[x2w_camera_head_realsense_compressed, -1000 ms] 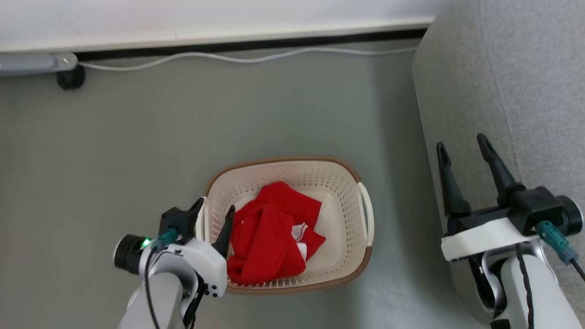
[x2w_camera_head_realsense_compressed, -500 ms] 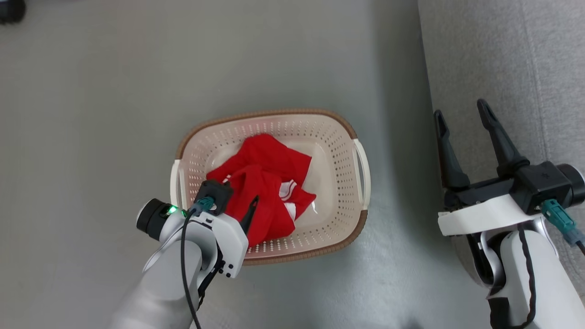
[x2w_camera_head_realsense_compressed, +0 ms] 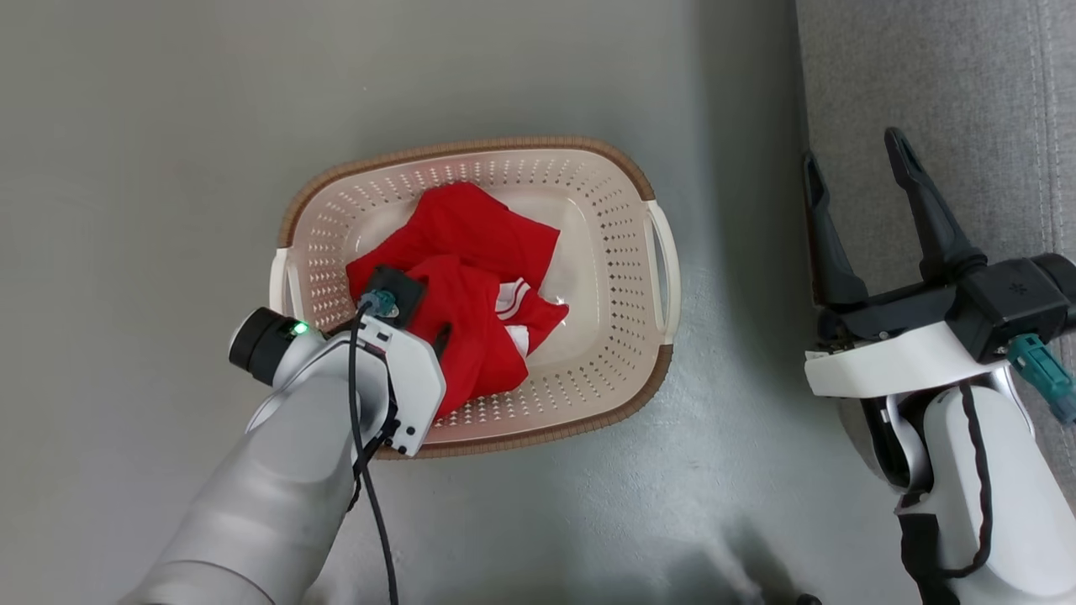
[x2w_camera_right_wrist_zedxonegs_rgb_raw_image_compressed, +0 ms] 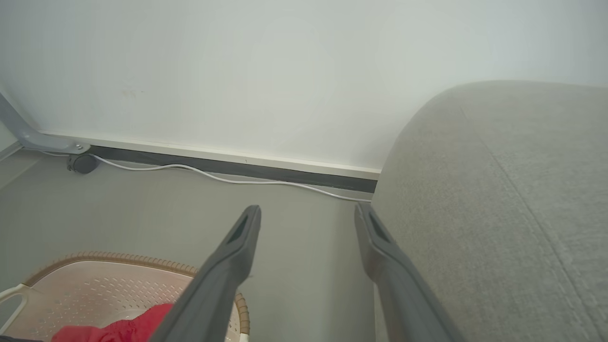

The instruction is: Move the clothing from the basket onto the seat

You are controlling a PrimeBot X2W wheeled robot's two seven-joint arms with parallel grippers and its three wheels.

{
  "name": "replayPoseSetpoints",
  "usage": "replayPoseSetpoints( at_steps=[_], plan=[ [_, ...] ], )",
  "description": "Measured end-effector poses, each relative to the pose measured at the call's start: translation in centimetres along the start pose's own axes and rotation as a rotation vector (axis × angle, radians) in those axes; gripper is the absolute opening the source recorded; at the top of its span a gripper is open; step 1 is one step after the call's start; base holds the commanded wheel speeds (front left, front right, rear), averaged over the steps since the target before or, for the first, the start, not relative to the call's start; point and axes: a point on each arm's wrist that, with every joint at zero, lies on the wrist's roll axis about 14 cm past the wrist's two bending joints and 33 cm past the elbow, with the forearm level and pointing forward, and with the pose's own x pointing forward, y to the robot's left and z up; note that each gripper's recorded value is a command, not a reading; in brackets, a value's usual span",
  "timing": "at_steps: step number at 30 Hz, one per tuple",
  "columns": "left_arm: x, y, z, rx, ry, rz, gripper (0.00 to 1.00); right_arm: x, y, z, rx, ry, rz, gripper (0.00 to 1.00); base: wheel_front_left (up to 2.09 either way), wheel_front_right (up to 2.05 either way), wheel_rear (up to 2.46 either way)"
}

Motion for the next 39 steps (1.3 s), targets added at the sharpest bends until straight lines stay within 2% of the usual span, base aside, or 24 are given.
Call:
replayPoseSetpoints(
  at_steps=[20, 23, 25, 28, 29, 30, 35, 39],
  plan=[
    [4.9, -1.1, -2.8, 0.011, 0.203, -0.096, 1.0, 2.1, 0.3, -3.8, -0.01, 0.051, 0.036, 1.0, 0.0, 0.0, 0.0],
    [5.5, -0.8, -3.0, 0.006, 0.215, -0.092, 0.75, 2.3, 0.4, -4.4, -0.009, 0.06, 0.043, 1.0, 0.0, 0.0, 0.0],
    [5.9, -0.7, -3.0, 0.005, 0.219, -0.094, 0.51, 2.5, 0.5, -4.8, -0.009, 0.065, 0.048, 1.0, 0.0, 0.0, 0.0],
    [6.4, -0.5, -3.3, 0.015, 0.232, -0.089, 0.38, 2.6, 0.6, -5.3, -0.008, 0.073, 0.054, 1.0, 0.0, 0.0, 0.0],
    [6.4, -0.5, -3.5, 0.017, 0.239, -0.091, 0.3, 2.7, 0.7, -5.4, -0.008, 0.075, 0.056, 1.0, 0.0, 0.0, 0.0],
    [6.5, -0.6, -3.6, 0.015, 0.242, -0.092, 0.0, 2.7, 0.7, -5.4, -0.009, 0.075, 0.057, 1.0, 0.0, 0.0, 0.0],
    [6.4, -0.7, -2.7, 0.031, 0.208, -0.093, 0.0, 2.7, 0.9, -4.9, -0.011, 0.067, 0.065, 1.0, 0.0, 0.0, 0.0],
    [5.6, -0.9, -0.4, 0.049, 0.112, -0.093, 0.0, 2.8, 1.3, -3.5, -0.017, 0.038, 0.074, 1.0, 0.0, 0.0, 0.0]
  ],
)
